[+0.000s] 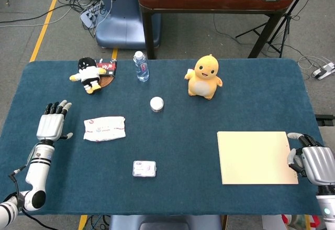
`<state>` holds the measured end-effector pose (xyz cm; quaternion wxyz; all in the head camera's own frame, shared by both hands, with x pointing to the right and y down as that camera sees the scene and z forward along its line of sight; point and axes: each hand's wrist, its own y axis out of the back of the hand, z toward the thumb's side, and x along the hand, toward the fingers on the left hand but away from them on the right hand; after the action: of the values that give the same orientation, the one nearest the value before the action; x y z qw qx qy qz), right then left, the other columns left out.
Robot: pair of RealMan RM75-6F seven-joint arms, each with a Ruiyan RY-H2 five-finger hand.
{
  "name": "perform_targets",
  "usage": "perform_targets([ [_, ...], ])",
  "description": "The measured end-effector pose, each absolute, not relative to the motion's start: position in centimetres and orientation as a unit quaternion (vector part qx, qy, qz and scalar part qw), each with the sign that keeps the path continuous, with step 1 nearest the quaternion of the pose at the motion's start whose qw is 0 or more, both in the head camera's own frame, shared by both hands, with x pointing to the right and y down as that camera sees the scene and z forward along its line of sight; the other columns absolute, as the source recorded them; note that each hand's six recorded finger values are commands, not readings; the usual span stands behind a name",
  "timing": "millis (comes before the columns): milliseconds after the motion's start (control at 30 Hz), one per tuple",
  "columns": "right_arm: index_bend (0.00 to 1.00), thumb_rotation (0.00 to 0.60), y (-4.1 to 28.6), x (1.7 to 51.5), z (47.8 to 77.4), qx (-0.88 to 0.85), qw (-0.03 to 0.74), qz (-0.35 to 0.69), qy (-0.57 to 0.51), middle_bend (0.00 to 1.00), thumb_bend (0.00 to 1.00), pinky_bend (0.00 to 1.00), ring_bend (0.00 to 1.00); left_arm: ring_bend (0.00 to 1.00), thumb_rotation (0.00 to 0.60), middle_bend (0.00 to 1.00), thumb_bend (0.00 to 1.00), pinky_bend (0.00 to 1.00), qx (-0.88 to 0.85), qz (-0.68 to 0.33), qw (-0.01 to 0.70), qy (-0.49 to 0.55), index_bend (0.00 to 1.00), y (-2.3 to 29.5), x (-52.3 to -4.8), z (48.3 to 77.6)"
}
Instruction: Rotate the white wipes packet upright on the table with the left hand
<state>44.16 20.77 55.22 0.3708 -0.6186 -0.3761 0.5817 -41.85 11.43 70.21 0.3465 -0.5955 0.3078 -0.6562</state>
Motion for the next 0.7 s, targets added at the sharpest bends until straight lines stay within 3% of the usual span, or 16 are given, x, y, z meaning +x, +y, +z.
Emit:
perform_targets([
  [700,0.29,0.600,20.6,44.5,55.3,-0.617,0.366,0.585,-0.379,0.30,0.21,0.50,0.24,0.00,0.600,0.00,0.03,0.00,-0.603,-0.660,0.329,0.305,0.09,10.7,-41.8,72.6],
])
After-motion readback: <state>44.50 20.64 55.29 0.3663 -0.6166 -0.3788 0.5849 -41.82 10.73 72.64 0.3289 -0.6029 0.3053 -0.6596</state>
